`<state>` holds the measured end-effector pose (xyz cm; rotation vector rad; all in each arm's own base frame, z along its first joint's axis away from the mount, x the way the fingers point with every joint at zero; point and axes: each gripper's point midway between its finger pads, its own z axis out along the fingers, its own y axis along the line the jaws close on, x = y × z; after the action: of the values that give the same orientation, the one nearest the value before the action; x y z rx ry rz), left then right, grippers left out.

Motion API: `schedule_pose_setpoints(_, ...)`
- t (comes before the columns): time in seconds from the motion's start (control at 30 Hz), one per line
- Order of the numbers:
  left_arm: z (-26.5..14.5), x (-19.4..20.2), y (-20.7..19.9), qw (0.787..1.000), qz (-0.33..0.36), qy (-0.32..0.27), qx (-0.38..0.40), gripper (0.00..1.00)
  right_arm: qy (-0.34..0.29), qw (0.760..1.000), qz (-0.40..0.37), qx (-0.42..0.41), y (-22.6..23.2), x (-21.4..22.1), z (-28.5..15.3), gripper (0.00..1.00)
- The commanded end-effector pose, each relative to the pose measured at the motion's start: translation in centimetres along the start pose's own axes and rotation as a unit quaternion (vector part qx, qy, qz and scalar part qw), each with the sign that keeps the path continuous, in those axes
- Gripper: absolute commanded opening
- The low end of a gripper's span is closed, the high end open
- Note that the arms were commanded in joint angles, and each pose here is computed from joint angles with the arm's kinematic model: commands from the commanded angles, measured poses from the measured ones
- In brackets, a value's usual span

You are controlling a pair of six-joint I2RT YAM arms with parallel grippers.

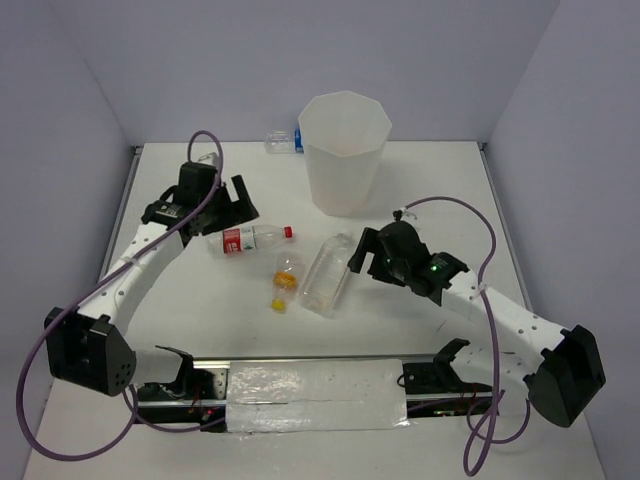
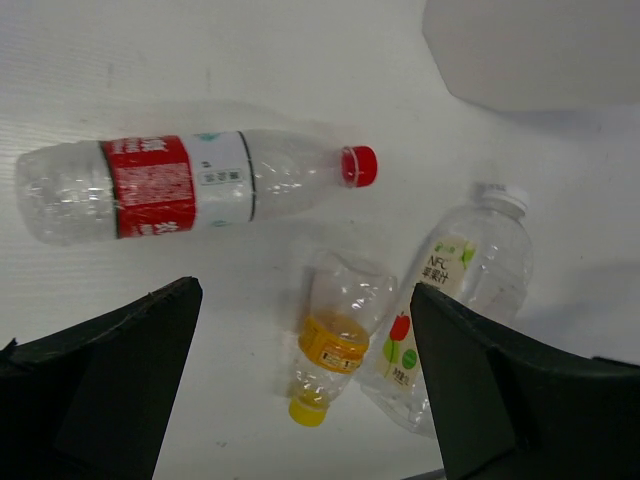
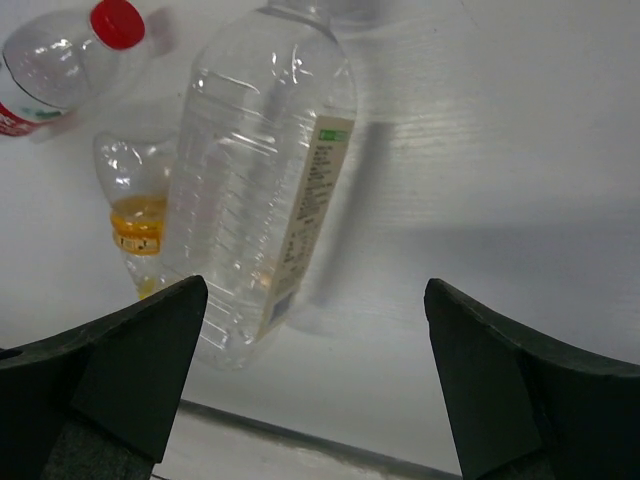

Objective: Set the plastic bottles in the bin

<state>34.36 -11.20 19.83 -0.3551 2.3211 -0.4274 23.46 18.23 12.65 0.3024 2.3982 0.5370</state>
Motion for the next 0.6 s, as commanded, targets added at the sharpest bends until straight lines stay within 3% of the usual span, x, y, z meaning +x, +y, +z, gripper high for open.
schedule_pose_setpoints(0.0, 0.1, -0.5, -3.3, 0.999, 0.024, -0.006, 0.039, 0.99, -0.049, 0.997, 0.045, -0.04, 3.9, -3.7, 0.4, 0.97)
schedule_pose_setpoints(0.07, 0.4, 0.0, -3.7, 0.999, 0.027, 0.002, 0.041, 0.99, -0.057, 0.996, 0.064, -0.005, 3.4, -4.8, 2.1, 0.97)
schedule_pose_setpoints(0.23, 0.6, 0.1, -3.1, 0.999, 0.031, 0.001, 0.022, 1.0, -0.077, 0.989, 0.123, -0.015, 3.9, -9.0, 5.1, 0.95)
schedule_pose_setpoints(0.57, 0.1, -0.7, -3.4, 0.999, 0.032, -0.016, 0.026, 1.0, -0.008, 0.988, 0.152, 0.017, 1.8, -8.1, 13.3, 0.91)
